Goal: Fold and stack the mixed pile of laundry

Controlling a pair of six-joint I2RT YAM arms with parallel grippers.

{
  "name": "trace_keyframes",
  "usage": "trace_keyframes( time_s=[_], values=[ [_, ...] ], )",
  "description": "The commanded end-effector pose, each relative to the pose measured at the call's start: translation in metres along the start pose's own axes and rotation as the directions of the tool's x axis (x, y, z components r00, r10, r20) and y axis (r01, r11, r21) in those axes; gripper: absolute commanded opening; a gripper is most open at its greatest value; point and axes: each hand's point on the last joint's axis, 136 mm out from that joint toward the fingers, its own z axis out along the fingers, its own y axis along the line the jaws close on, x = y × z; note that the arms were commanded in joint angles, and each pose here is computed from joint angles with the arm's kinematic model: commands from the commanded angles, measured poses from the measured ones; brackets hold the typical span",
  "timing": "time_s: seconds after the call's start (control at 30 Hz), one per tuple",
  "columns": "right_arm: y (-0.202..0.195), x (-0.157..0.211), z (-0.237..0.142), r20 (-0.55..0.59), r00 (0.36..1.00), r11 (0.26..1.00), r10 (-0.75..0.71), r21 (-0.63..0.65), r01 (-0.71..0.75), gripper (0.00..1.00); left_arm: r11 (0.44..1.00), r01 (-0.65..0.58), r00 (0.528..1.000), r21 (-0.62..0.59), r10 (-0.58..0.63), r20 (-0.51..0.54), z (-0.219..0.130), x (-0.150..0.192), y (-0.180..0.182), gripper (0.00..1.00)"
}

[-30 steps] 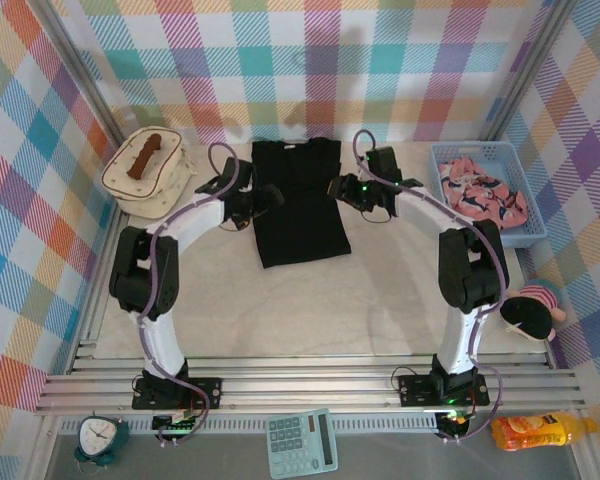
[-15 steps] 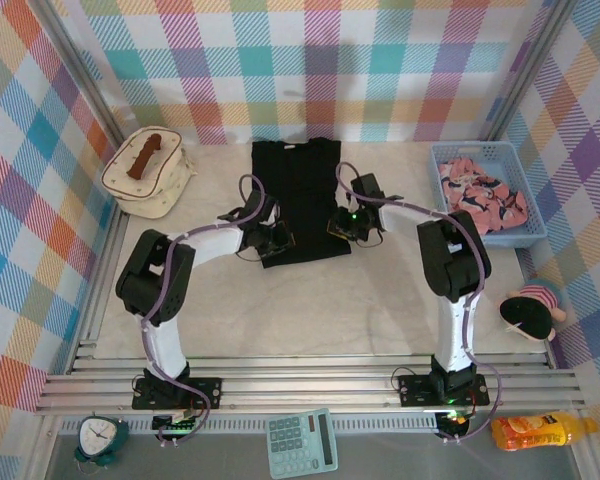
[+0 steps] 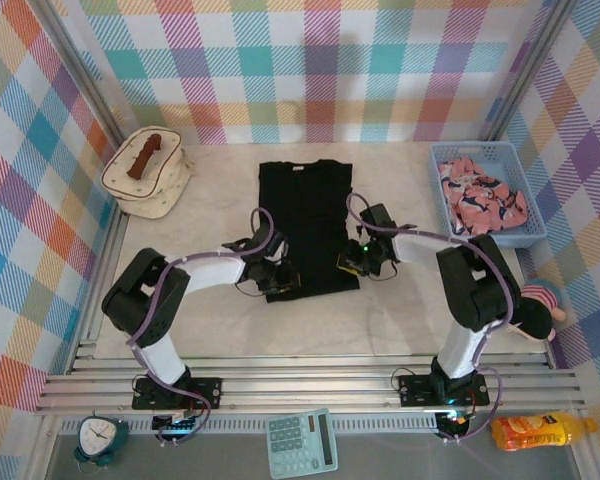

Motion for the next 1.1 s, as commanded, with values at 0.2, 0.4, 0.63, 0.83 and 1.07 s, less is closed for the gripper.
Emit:
trace_keyframes(
  time_s=[0.2, 0.4, 0.63, 0.83, 1.07],
  values=[
    [0.013, -0.022, -0.049, 0.12, 0.979, 0.984, -0.162, 0.097, 0.151, 0.52, 0.98, 0.073, 0.962, -0.184, -0.021, 0.272, -0.08, -0.059, 0.015, 0.78],
    [0.022, -0.068, -0.037, 0.197, 0.951, 0.964, -0.237, 0.17, 0.205, 0.52, 0.958, 0.196, 0.893, -0.211, -0.085, 0.441, -0.102, -0.105, 0.062, 0.79],
    [0.045, -0.096, -0.008, 0.195, 0.948, 0.966, -0.252, 0.115, 0.233, 0.51, 0.966, 0.19, 0.877, -0.173, -0.088, 0.473, -0.085, -0.132, 0.081, 0.76],
    [0.052, -0.104, 0.011, 0.178, 0.956, 0.972, -0.232, 0.088, 0.219, 0.5, 0.978, 0.175, 0.892, -0.115, -0.108, 0.44, -0.054, -0.139, 0.078, 0.7],
    [0.047, -0.108, 0.019, 0.171, 0.961, 0.973, -0.219, 0.11, 0.202, 0.36, 0.985, 0.167, 0.895, -0.038, -0.136, 0.424, -0.037, -0.147, 0.068, 0.59]
  ],
)
